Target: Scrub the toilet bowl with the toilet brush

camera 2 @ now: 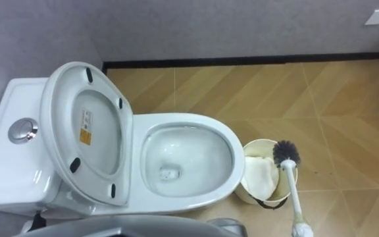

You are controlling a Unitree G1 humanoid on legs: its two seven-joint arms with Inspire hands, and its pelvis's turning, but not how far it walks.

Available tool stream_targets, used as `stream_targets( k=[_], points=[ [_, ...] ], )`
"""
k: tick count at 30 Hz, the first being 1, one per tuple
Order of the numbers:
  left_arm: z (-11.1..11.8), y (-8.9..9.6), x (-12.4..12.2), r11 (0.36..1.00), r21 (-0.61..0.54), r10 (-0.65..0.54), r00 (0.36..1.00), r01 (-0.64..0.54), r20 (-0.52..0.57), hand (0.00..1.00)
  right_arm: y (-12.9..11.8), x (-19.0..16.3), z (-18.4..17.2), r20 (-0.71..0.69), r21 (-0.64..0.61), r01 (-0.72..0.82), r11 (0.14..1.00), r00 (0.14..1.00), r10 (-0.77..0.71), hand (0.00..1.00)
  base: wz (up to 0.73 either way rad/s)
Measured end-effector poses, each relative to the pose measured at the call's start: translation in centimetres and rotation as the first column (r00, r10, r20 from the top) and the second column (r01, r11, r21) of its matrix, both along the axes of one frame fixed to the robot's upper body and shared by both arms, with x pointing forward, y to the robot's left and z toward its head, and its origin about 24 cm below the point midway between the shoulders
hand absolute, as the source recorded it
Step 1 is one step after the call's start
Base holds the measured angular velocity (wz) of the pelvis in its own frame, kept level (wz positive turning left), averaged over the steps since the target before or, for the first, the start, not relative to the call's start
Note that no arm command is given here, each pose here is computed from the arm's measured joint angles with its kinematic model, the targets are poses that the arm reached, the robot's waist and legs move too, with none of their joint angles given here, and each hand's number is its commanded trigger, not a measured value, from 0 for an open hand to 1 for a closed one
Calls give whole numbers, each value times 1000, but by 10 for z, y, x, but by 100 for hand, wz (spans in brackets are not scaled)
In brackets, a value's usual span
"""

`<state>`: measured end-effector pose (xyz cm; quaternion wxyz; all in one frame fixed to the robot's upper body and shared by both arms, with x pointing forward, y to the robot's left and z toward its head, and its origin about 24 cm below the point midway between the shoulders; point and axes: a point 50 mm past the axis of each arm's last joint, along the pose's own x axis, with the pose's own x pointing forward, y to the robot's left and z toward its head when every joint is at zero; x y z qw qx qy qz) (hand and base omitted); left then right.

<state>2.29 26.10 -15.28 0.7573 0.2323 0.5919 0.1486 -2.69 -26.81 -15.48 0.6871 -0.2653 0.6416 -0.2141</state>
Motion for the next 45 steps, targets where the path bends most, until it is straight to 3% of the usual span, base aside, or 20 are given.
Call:
stream_targets(
  k=[17,45],
  points=[
    [0,3,-2,999,-12,-38,999,38,-24,0,-1,10,0,-5,-24,-92,995,996,92,0,0],
    [-3,-3,-2,997,-53,-51,998,48,-39,0,1,18,-2,-12,20,-89,996,996,89,0,0]
  ],
)
